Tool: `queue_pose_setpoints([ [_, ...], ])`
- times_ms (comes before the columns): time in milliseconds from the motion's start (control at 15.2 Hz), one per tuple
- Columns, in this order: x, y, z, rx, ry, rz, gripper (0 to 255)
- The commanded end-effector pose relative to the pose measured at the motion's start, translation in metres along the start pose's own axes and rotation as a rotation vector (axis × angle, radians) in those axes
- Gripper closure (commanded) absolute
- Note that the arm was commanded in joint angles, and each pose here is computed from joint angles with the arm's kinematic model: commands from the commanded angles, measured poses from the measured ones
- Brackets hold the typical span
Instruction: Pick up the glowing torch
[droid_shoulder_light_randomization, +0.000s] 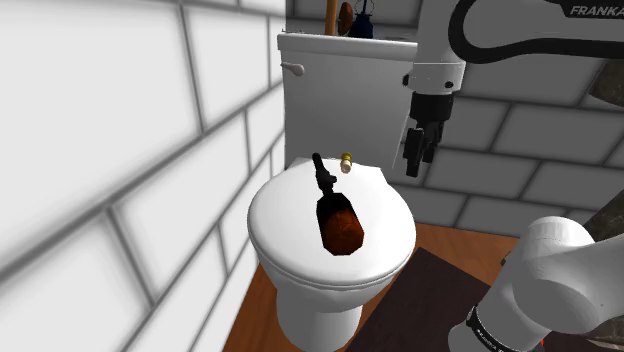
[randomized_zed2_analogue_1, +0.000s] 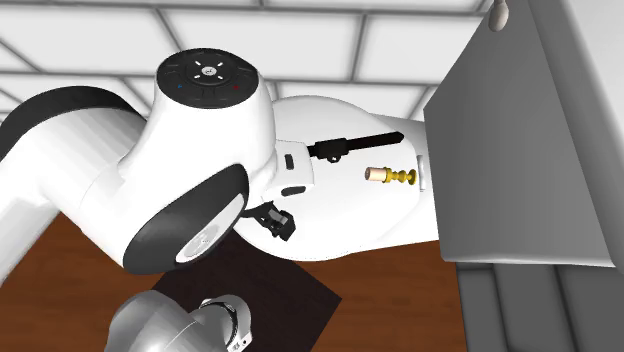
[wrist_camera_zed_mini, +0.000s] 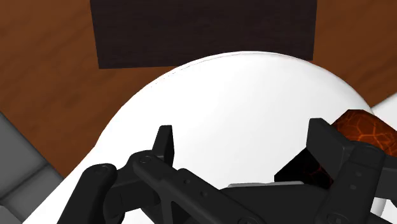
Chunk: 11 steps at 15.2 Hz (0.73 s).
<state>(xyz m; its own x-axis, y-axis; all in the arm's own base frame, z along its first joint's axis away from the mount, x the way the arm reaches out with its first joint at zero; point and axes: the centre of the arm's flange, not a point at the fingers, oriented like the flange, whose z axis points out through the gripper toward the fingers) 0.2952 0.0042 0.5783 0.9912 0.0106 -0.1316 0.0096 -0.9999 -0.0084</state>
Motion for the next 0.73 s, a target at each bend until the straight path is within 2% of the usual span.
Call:
queue_pose_setpoints([
  [0,0.000,0.000,0.000,0.000,0.000,0.000,0],
  [660,0.116,-0.035,0.040,0.025,0.013,0.383,0],
])
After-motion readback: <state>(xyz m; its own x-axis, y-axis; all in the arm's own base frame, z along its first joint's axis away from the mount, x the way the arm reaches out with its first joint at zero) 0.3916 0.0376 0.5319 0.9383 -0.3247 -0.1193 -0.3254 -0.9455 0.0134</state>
